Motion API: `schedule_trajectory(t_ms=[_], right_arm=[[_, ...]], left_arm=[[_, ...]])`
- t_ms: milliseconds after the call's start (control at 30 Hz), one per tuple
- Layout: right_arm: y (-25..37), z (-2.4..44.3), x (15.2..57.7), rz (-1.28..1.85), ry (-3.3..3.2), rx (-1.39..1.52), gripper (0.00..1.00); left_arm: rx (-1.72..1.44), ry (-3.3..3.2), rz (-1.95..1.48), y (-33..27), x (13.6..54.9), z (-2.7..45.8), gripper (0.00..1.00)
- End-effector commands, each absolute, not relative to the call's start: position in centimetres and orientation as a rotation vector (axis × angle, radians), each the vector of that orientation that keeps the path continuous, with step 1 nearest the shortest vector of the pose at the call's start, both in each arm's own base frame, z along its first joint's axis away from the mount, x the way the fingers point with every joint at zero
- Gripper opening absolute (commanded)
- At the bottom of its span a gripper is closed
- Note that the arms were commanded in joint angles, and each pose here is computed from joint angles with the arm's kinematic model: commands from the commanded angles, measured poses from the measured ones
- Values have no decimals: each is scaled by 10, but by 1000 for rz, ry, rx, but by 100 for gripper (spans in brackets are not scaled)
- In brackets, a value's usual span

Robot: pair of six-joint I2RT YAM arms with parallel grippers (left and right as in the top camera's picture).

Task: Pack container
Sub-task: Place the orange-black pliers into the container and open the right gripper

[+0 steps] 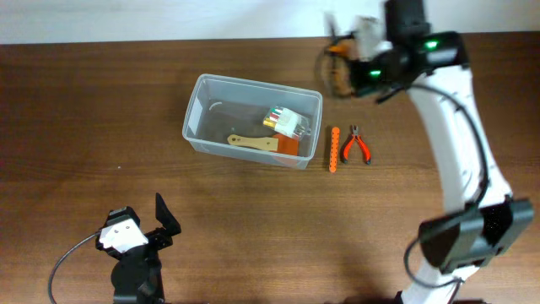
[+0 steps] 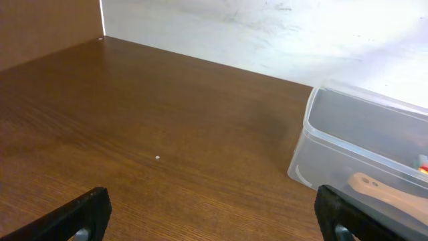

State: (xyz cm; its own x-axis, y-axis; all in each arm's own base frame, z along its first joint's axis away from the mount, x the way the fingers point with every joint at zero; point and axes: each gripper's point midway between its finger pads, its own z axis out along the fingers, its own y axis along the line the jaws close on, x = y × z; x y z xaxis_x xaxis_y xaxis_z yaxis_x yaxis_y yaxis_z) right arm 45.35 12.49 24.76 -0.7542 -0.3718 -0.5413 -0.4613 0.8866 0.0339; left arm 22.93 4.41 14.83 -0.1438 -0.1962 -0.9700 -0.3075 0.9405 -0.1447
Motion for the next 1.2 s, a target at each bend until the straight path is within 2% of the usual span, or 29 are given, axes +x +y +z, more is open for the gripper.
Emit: schedule_trajectory(t_ms=[0,67,167,533,633,733,767,800,933,1000,1067,1167], right_arm=[[201,238,436,223,2307,-1138,4],[232,228,434,172,2146,-1388,4],[261,207,442,118,1969,-1604,4],[302,96,500,115,1928,-1634,5],[306,68,507,120,1942,-1637,18],[308,58,511,127,1957,-1615,27],[309,58,512,135,1970,-1585,39],[310,60,515,143,1984,-1549,46],[307,90,530,158,2071,-1328,66],[304,120,533,185,2102,-1218,69],[297,164,532,215,2124,-1110,70],[265,236,520,242,2172,-953,76]], left_arm=[[-374,1729,108,44,229,147,99],[-374,1729,108,44,229,147,99],[-374,1729,108,44,229,147,99],[-374,1729,108,44,229,147,99],[-374,1729,108,44,229,147,99],[-374,1729,108,44,229,147,99],[-374,1729,108,44,229,147,99],[-374,1729,108,44,229,147,99],[-373,1729,107,44,229,147,99],[-373,1729,107,44,229,147,99],[-374,1729,108,44,229,147,99],[-374,1729,108,44,229,147,99]])
